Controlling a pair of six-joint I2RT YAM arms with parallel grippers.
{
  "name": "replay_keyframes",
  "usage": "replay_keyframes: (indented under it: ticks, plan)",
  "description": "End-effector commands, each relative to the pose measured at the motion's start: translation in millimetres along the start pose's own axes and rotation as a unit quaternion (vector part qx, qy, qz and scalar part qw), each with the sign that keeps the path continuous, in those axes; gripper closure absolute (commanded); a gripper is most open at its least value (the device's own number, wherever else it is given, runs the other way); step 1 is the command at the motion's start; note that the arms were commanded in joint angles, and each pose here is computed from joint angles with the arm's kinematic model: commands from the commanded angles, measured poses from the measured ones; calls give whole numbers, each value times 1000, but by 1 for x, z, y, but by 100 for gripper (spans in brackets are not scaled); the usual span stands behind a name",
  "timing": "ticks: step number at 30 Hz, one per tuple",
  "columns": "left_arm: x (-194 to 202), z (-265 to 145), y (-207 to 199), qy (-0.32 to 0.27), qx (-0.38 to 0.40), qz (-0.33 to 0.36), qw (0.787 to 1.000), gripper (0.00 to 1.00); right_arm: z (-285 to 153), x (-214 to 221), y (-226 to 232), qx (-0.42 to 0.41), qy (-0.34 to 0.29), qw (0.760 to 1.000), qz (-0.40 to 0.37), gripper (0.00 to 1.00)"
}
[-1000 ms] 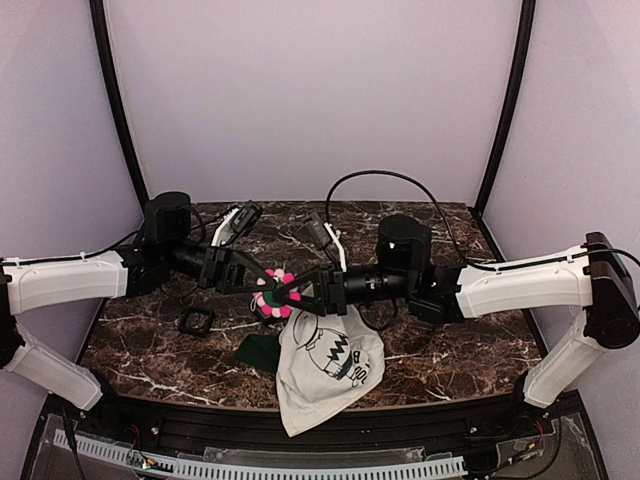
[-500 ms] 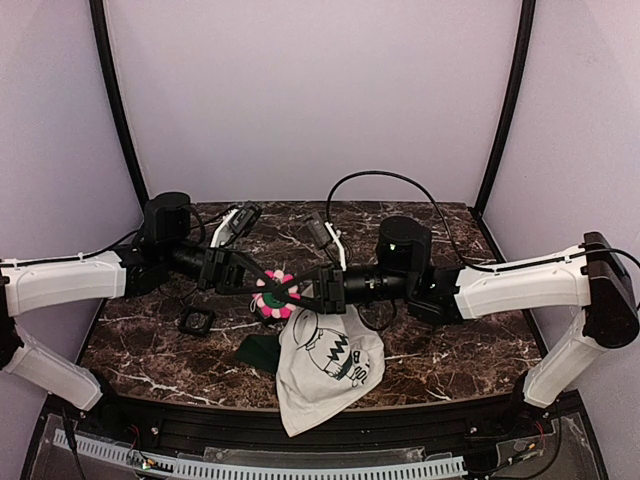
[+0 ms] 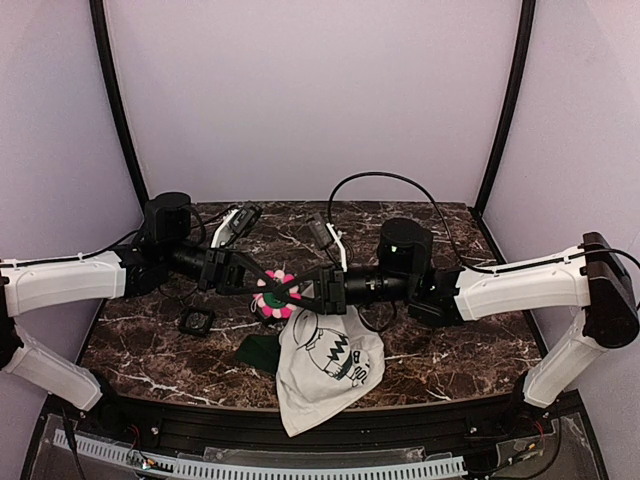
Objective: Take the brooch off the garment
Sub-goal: Close the brooch securely.
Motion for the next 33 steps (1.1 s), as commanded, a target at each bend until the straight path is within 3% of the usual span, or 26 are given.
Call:
replay_keyframes:
  ticks: [1,33]
  plan:
    - [-3,0,-8,2,4,10,1000,99,-3,-10,8,-14,-16,1000,-18,79]
    - [-3,0,-8,2,3,9,1000,99,-11,-13,7,5,-30,999,-19,81]
Point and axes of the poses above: each gripper's point midway between its finger pads, its own z axis out along the fingers, its own y axis along the line the jaws close on, x = y × z, the point moved 3 cm from there along -z, back along the fingers, and after that the axes turned 9 degrees about -z, right-handed, at the moved point
